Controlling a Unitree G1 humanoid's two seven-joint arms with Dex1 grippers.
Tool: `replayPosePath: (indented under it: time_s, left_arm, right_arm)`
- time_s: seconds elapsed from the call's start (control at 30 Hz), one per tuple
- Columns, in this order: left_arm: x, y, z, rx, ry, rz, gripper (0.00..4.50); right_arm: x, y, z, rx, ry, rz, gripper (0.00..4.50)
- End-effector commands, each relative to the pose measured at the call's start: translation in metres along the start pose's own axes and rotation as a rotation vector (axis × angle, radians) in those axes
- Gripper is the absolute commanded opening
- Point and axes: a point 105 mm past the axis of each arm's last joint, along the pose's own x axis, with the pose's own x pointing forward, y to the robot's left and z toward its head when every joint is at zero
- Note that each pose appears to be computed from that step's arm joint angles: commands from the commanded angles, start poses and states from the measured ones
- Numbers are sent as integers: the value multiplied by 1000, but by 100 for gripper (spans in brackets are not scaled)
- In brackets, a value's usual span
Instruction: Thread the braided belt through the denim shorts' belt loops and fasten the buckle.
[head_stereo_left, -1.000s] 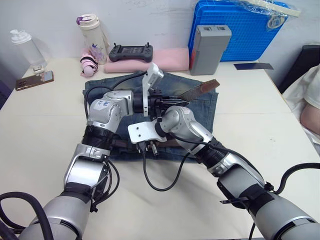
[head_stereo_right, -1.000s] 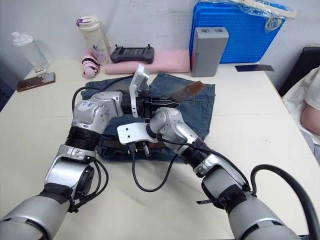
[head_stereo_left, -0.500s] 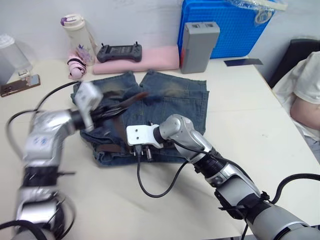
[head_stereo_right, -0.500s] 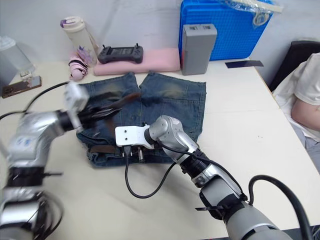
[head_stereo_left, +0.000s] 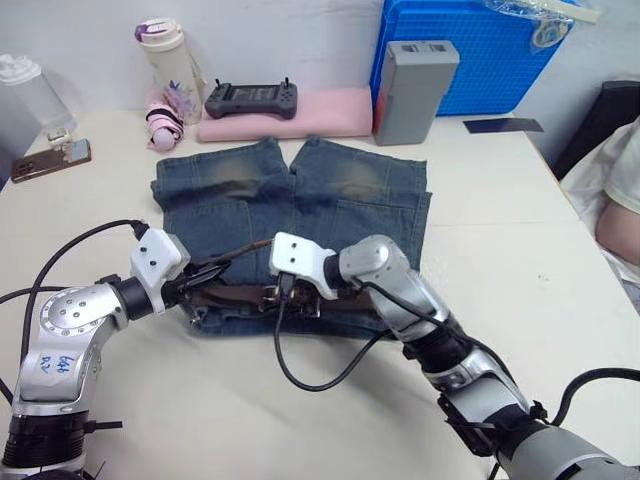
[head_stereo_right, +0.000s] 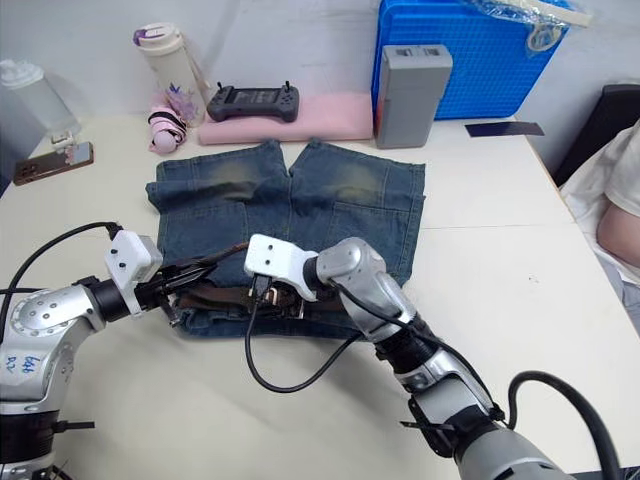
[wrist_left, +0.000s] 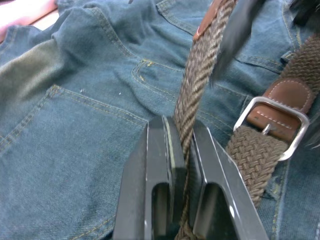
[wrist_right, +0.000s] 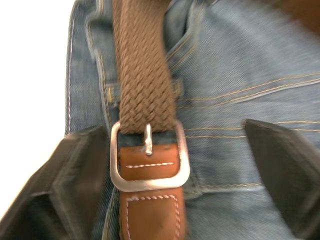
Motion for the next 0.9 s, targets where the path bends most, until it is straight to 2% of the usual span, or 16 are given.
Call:
replayPosePath:
  time_s: [0.03,0.3,0.43,0.9]
  left_arm:
    - [-1,1,13,10,-44,3,0]
    - [3,2,19,-4,-57,-7,0]
    - [4,3,20,-12,-60,-13,0]
    - [3,6,19,-20,-52,-5,0]
  right_arm:
    - [-21,17,5,-98,-53,-43,444]
    - [-21,24,-21,-243,4,-195,444]
    - [-19,16,-17,-289,-10,-306,444]
    - [-12,21,-24,-371,31,-362,444]
